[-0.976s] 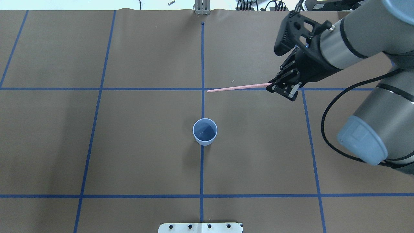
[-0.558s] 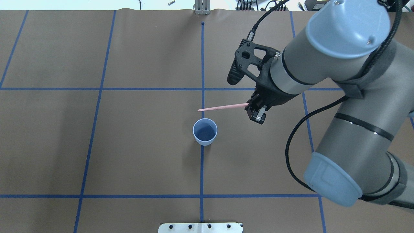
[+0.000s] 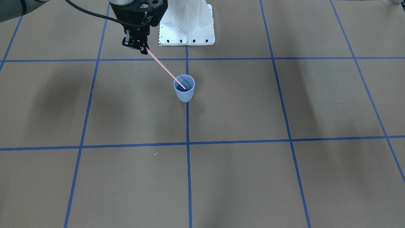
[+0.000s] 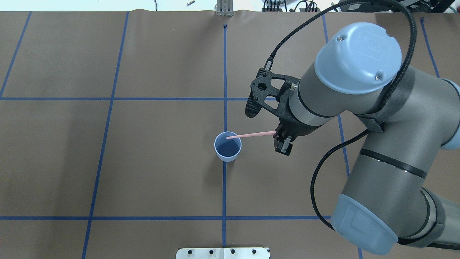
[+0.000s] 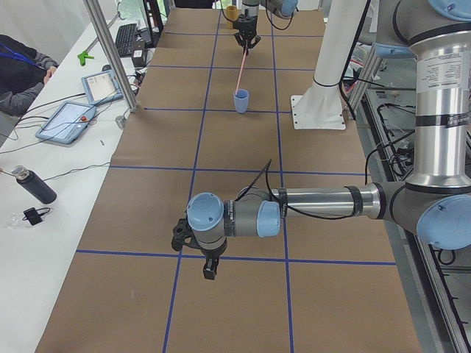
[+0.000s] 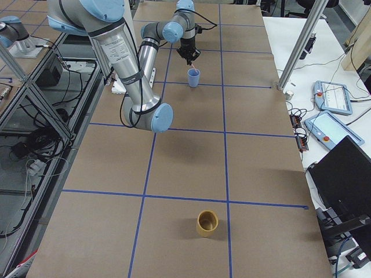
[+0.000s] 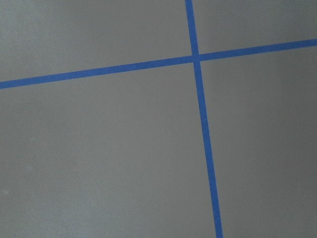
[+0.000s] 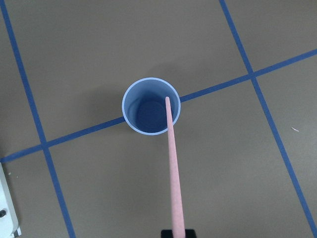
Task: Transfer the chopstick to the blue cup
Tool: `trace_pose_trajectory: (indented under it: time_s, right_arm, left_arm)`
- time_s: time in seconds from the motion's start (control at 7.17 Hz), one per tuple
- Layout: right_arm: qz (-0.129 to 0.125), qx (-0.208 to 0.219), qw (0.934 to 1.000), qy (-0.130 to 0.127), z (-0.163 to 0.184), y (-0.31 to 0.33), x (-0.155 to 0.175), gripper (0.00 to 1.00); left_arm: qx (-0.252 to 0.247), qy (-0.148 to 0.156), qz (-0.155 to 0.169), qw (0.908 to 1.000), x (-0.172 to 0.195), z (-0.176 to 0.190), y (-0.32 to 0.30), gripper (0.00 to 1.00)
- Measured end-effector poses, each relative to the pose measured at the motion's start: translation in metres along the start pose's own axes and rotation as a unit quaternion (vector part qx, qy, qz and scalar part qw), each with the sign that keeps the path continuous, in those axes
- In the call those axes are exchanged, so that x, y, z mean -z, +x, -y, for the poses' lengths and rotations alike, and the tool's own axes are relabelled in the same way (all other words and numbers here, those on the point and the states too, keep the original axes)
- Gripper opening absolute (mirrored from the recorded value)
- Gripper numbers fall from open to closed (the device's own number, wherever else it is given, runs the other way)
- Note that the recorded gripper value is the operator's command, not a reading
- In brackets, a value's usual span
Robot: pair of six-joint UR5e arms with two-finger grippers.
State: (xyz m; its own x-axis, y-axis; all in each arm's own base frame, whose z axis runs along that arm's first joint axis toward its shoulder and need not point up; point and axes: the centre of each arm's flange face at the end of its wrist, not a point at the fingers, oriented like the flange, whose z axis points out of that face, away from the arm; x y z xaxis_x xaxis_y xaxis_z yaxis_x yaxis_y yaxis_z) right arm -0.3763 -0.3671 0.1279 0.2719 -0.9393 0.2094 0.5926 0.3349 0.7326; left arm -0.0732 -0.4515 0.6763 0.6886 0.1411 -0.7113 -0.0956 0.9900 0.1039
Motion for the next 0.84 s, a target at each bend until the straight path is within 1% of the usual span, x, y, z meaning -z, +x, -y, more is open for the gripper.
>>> trace_pose_trajectory:
  time_s: [0.14,0.28,0.42,0.7,0.84]
  right_arm:
    - [-0.001,0.003,1.0,-0.006,0.001,-0.005,-0.005,0.0]
    - [-0.01,0.011,0.9998,-0.012,0.006,-0.012,-0.013,0.11]
    - [-0.021,0.019,0.9995,-0.014,0.012,-0.018,-0.018,0.39]
    - [-0.024,0.031,0.9992,-0.011,0.02,-0.03,-0.026,0.99]
    - [-0.023,0.037,0.999,-0.002,0.023,-0.034,-0.029,1.0]
  left_arm:
    - [0.0,0.0,0.0,1.0,0.0,0.0,0.0,0.98]
    - [-0.001,0.001,0.0,1.0,0.001,0.001,0.0,0.98]
    - [-0.001,0.001,0.0,1.0,0.001,0.001,0.001,0.99]
    - [-0.001,0.001,0.0,1.0,0.001,0.001,0.001,0.99]
    - [-0.001,0.001,0.0,1.0,0.001,0.001,0.001,0.98]
